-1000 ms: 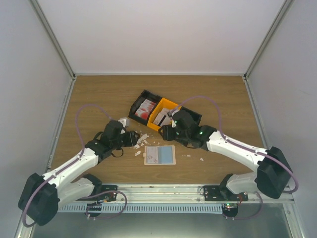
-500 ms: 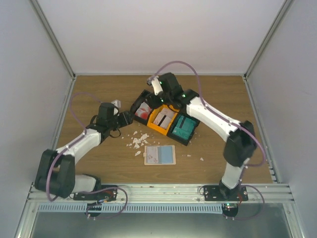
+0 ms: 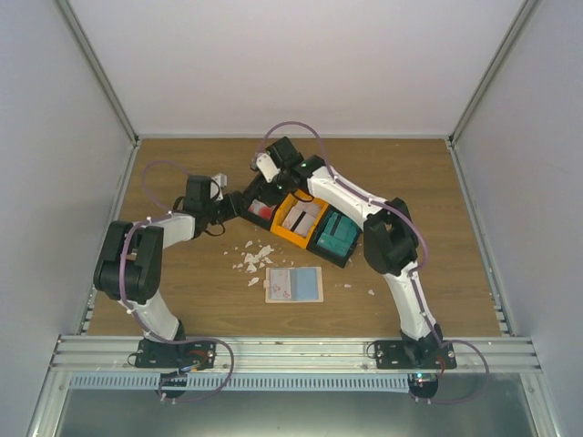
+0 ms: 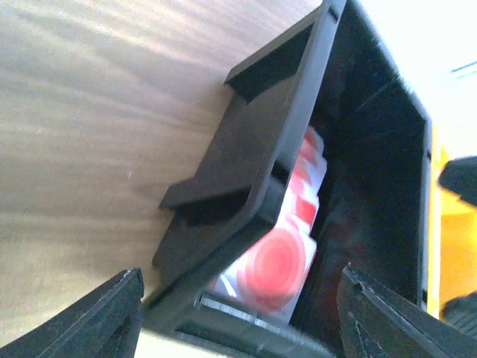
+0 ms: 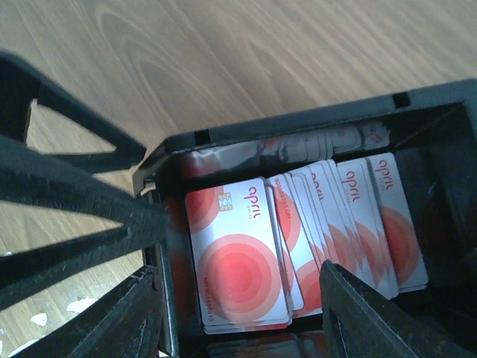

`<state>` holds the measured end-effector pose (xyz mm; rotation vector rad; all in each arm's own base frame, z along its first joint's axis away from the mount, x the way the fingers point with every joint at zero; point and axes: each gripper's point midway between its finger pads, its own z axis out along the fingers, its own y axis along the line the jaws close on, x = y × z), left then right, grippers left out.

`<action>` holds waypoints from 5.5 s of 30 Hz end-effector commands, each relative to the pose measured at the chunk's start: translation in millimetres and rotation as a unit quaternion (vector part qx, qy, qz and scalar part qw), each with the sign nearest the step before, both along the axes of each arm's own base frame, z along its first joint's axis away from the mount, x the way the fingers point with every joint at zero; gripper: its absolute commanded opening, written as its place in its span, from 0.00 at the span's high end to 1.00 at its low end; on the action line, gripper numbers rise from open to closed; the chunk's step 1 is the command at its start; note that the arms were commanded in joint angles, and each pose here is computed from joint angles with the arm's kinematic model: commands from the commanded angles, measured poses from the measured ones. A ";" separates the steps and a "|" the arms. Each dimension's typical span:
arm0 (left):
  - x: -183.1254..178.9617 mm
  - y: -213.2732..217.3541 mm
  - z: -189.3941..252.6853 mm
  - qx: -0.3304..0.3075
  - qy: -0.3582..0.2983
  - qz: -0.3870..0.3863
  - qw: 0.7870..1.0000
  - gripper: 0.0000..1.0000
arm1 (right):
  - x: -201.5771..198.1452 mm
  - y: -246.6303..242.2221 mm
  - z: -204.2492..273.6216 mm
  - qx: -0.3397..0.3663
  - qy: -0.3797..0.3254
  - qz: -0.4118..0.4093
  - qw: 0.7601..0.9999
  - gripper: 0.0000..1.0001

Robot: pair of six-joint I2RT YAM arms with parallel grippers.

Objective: Put the credit cards into the card holder
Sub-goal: Adjust the storage box at the center of the board, then pick up the credit card from the storage box.

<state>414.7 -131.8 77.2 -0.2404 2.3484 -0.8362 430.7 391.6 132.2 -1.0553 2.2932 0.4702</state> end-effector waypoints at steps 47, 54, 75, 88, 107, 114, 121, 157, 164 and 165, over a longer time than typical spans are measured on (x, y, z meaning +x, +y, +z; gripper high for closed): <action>-11.6 -65.2 42.8 -0.035 -0.107 -0.114 0.987 0.62 | -22.4 -68.2 -71.8 -0.066 0.134 -0.013 0.989 0.66; -26.7 -65.6 22.7 -0.050 -0.073 -0.113 0.990 0.67 | -24.2 -66.8 -85.4 -0.078 0.143 -0.008 0.987 0.67; -46.8 -72.7 -20.8 -0.053 -0.015 -0.112 0.992 0.75 | -30.3 -53.1 -73.0 -0.055 0.150 0.015 0.987 0.87; -41.4 -69.7 -29.2 -0.040 -0.008 -0.102 0.994 0.78 | -50.5 -53.8 -51.2 -0.038 0.145 0.038 0.988 0.92; -40.8 -71.1 -24.0 -0.042 -0.014 -0.106 0.993 0.78 | -61.0 -51.5 -57.6 -0.064 0.132 0.035 0.989 0.99; -41.9 -71.4 -6.8 -0.046 -0.036 -0.109 0.992 0.74 | -37.4 -48.6 3.7 -0.006 0.064 -0.002 0.998 0.99; -50.9 -65.5 48.4 -0.058 -0.097 -0.096 0.989 0.68 | -44.3 -58.0 63.7 0.070 0.041 -0.045 0.996 1.00; -215.2 -124.6 212.9 -0.260 -0.257 -0.320 0.874 0.01 | -225.6 -136.1 190.5 0.481 0.066 -0.043 0.873 0.99; -216.0 -137.8 212.5 -0.277 -0.211 -0.311 0.884 0.04 | -225.6 -127.5 181.6 0.492 0.157 -0.070 0.853 1.00; -216.5 -137.9 213.1 -0.280 -0.210 -0.311 0.884 0.06 | -224.9 -127.1 180.5 0.492 0.162 -0.074 0.852 0.99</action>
